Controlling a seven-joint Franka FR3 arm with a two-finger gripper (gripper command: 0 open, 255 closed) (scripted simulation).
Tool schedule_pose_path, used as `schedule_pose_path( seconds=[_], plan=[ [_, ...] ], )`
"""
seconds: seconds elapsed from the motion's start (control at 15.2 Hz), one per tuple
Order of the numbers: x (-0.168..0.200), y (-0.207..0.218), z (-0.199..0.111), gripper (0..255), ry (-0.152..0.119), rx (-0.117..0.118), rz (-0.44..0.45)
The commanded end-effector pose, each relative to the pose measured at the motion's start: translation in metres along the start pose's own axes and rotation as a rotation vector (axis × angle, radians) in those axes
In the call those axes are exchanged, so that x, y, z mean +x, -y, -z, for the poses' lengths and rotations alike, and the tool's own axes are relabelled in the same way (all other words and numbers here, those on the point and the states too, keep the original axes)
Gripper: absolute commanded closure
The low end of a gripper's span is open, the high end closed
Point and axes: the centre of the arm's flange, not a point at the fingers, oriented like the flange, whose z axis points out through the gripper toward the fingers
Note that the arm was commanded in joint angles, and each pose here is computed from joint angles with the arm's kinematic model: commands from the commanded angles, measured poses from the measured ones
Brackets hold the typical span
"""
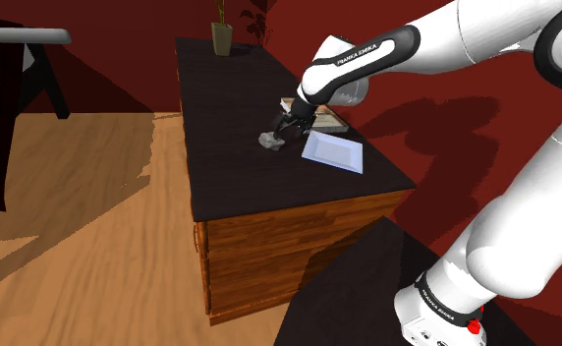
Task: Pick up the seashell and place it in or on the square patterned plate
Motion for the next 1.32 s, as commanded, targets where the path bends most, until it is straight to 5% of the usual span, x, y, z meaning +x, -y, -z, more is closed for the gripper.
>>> schedule_pose_path(
  seconds=[0.0,0.4,0.92,0.99,1.25],
  plan=[
    [0.007,-0.001,-0.013,0,-0.008,0.004,-0.004],
    [0.007,-0.001,-0.043,0,-0.008,0.004,-0.004],
    [0.007,-0.001,-0.043,0,-0.008,0.004,-0.004],
    [0.007,-0.001,-0.043,255,-0.008,0.004,-0.004],
    [0.007,-0.001,-0.043,255,-0.008,0.004,-0.004]
  ],
)
